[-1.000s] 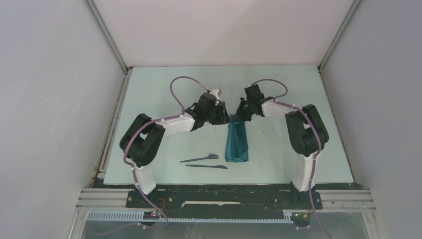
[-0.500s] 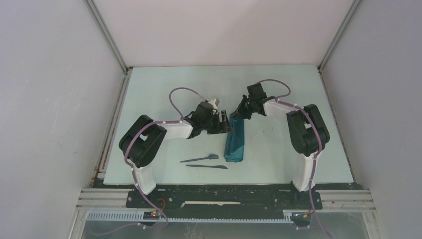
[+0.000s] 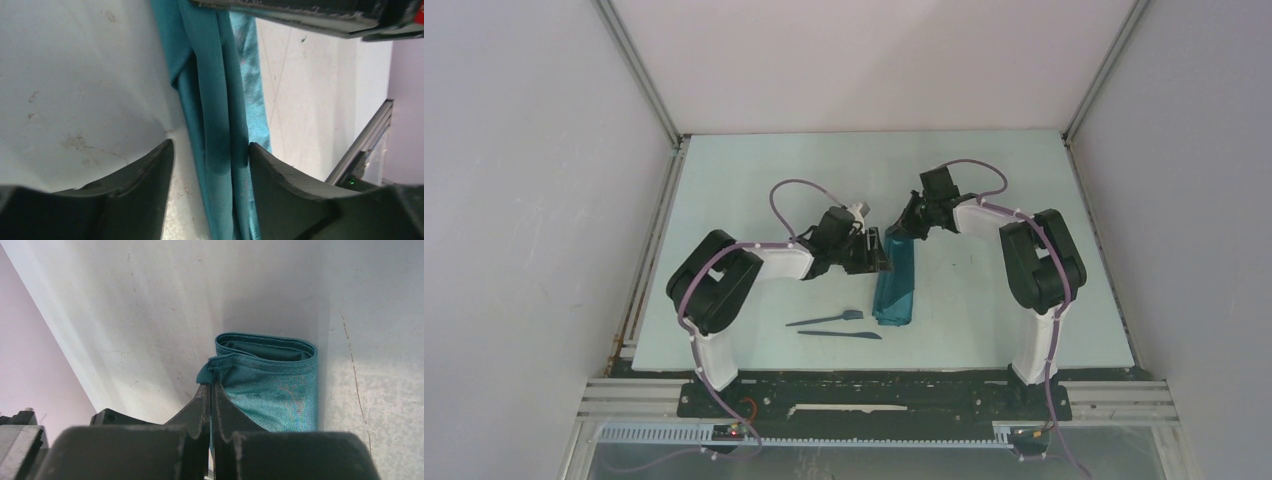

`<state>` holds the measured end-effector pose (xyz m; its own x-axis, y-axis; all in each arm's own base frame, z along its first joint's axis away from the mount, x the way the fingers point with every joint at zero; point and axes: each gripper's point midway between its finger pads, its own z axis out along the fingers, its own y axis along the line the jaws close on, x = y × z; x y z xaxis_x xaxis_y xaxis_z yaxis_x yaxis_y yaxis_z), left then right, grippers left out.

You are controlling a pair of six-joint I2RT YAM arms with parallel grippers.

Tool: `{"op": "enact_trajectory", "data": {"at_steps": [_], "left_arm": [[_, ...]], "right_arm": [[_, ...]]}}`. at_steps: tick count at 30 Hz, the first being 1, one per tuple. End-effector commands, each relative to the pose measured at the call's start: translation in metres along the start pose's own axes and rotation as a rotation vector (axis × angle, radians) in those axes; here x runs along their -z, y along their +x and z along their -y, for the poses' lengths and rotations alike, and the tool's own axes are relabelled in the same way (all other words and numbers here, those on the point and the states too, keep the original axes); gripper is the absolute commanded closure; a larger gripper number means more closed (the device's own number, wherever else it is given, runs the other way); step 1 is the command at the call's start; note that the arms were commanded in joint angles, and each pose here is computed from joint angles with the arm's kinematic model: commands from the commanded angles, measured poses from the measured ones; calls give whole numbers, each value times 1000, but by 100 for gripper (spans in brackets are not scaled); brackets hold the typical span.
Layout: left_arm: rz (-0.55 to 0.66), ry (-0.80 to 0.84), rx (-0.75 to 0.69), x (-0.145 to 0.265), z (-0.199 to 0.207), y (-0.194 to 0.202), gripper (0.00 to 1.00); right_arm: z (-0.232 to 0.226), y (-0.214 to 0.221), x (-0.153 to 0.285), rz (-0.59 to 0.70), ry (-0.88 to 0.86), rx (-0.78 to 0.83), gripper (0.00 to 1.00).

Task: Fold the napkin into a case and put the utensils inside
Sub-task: Pick up the top corner of the smaller rectangle folded napkin.

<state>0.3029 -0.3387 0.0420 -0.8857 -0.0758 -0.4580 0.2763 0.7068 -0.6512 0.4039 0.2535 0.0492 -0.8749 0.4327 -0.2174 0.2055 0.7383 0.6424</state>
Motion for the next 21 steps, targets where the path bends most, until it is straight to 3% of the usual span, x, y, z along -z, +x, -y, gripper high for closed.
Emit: {"op": "enact_trajectory", "data": {"at_steps": [1, 2, 11, 16, 21], "left_arm": [[-19, -24, 7, -9, -2, 2, 44], [-23, -32, 20, -10, -4, 4, 47], [-39, 3, 140, -18, -8, 20, 62], [-19, 47, 224, -20, -6, 26, 67], [8, 75, 335, -22, -5, 32, 73]], "right_arm": [[-16, -3, 13, 30, -31, 56, 100], [-14, -1, 14, 23, -26, 69, 98], [2, 21, 68, -48, 68, 237, 38], [27, 31, 96, -55, 56, 259, 26], [59, 42, 97, -114, -107, 110, 25]]}}
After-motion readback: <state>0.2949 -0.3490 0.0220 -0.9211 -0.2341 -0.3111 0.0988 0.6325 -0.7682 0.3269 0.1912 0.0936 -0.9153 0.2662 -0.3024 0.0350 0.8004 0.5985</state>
